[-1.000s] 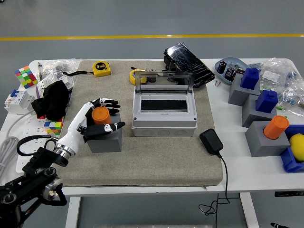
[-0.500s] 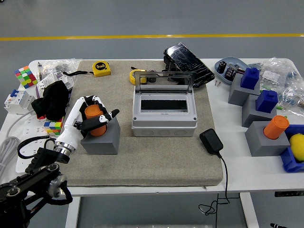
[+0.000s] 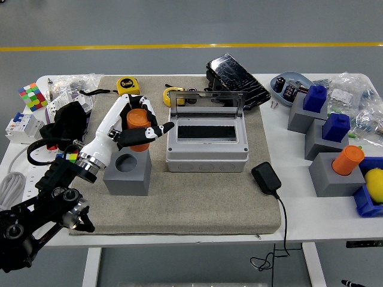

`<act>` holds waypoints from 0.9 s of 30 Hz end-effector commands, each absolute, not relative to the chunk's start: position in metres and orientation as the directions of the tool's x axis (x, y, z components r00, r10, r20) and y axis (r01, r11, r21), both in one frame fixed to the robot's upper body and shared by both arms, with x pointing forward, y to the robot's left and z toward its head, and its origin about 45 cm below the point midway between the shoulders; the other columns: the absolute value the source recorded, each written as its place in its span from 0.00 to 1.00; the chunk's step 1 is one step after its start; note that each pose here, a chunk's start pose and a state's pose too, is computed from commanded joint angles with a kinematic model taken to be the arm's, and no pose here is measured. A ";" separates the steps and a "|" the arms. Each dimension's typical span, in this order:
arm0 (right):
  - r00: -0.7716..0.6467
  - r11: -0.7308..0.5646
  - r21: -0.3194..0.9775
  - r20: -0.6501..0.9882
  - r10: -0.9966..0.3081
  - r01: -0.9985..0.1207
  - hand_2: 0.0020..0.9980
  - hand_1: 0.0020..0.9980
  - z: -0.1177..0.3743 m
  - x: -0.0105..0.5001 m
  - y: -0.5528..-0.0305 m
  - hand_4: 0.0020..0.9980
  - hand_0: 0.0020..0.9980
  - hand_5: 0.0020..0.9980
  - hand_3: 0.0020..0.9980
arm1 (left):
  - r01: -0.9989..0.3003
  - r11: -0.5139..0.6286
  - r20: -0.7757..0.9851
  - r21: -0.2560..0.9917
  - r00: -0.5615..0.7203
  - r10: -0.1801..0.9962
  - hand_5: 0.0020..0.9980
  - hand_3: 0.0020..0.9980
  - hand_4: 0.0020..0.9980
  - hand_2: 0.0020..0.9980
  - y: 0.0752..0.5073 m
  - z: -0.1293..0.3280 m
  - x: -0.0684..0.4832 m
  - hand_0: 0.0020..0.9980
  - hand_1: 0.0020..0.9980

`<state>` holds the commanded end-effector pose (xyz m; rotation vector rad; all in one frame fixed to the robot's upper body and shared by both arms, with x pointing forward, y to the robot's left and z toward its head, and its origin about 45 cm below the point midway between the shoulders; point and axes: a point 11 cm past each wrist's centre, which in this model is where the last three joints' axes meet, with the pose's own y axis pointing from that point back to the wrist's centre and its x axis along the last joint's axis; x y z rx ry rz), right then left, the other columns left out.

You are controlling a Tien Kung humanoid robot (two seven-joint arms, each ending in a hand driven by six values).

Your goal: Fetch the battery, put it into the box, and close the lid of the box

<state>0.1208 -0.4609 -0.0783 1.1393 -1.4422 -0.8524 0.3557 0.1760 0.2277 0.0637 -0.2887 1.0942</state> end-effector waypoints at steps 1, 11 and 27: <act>0.017 0.290 0.936 0.300 -0.954 -0.199 0.69 0.67 -0.078 0.121 -0.461 0.91 0.67 0.48 0.54 | -0.867 0.493 0.315 -0.077 0.448 0.837 0.00 0.12 0.90 0.09 0.166 0.232 0.359 0.05 0.01; 0.036 0.291 0.933 0.305 -0.952 -0.214 0.69 0.67 -0.075 0.128 -0.461 0.91 0.67 0.48 0.53 | -0.766 0.640 0.722 0.059 0.475 0.503 0.00 0.14 1.00 0.10 0.090 0.249 0.381 0.04 0.02; 0.059 0.292 0.935 0.309 -0.949 -0.202 0.69 0.67 -0.077 0.123 -0.461 0.91 0.67 0.48 0.53 | -0.777 0.588 0.795 0.225 0.496 0.350 0.02 0.17 1.00 0.11 0.042 0.217 0.405 0.05 0.03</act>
